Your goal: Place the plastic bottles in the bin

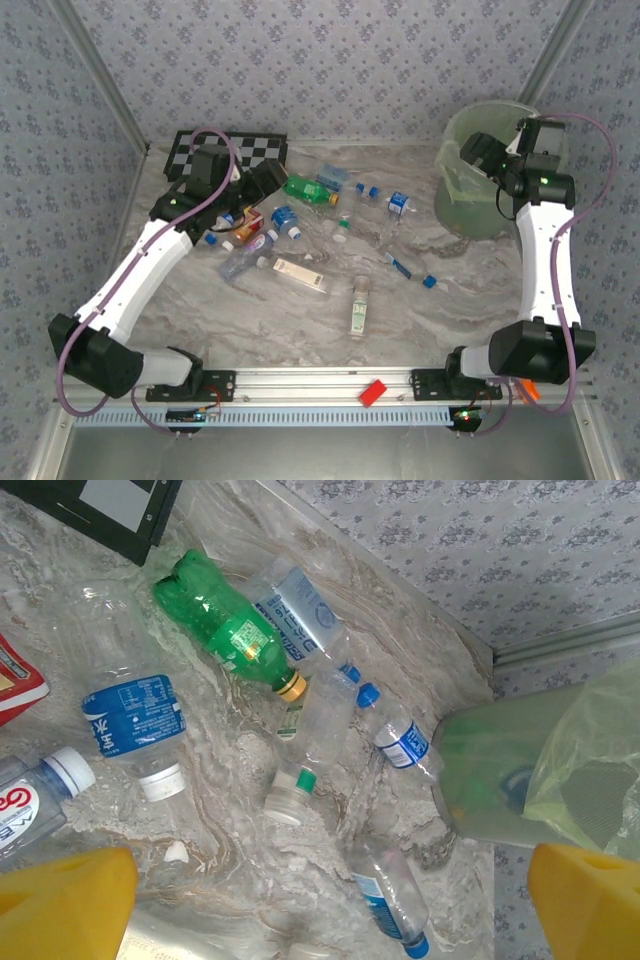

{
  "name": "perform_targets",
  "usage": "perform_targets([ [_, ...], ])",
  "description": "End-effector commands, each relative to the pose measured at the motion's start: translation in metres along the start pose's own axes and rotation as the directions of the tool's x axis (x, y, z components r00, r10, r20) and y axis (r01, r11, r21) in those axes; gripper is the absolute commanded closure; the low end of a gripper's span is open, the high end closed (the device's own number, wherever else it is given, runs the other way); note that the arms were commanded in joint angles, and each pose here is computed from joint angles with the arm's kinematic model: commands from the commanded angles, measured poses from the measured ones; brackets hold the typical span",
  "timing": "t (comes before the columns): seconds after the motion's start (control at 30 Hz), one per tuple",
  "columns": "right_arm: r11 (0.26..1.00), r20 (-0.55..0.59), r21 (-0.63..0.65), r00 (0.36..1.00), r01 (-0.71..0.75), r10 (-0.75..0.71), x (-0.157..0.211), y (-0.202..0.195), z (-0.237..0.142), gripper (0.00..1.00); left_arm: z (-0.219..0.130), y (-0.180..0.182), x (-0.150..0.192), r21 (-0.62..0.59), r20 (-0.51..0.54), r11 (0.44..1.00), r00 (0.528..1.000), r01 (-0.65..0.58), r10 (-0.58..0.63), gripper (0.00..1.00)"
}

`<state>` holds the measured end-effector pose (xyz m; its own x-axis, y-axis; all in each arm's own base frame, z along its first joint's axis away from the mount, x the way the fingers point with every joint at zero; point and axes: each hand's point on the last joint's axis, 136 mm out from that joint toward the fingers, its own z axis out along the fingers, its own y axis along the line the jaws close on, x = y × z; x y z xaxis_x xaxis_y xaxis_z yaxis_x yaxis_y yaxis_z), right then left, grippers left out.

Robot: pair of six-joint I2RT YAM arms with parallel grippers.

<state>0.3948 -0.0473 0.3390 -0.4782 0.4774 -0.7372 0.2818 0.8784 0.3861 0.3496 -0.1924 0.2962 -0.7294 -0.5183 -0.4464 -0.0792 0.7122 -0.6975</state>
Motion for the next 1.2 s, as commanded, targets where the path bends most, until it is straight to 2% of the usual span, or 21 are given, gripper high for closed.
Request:
perform_targets([
  [0.0,0.997,0.073,-0.049,0.996,0.051,-0.048,-0.015,0.022,-0.024,0.00,-0.010,0.010,0.000,-0.033,0.017,0.999,1.000,-0.003,0.003,0.00],
  [0.23,0.970,0.084,-0.168,0.983,0.177,-0.164,0.002,0.069,-0.027,0.00,-0.008,0.049,0.008,-0.172,0.001,0.985,1.000,-0.004,0.004,0.00],
  [0.57,0.861,0.025,-0.342,0.920,0.375,-0.391,0.067,0.138,-0.023,0.00,-0.008,0.124,0.037,-0.368,-0.077,0.930,0.997,-0.015,-0.015,0.00],
  [0.8,0.818,0.014,-0.377,0.886,0.435,-0.464,0.090,0.143,-0.024,0.00,-0.005,0.182,0.054,-0.480,-0.186,0.876,0.981,-0.045,-0.052,0.00],
  [0.9,0.801,0.046,-0.391,0.879,0.453,-0.475,0.089,0.147,-0.028,0.00,0.003,0.193,0.060,-0.497,-0.226,0.866,0.972,-0.057,-0.065,0.00],
  [1.17,0.755,0.042,-0.467,0.865,0.460,-0.501,0.112,0.162,-0.030,0.01,0.022,0.210,0.063,-0.543,-0.266,0.834,0.962,-0.093,-0.066,0.00],
])
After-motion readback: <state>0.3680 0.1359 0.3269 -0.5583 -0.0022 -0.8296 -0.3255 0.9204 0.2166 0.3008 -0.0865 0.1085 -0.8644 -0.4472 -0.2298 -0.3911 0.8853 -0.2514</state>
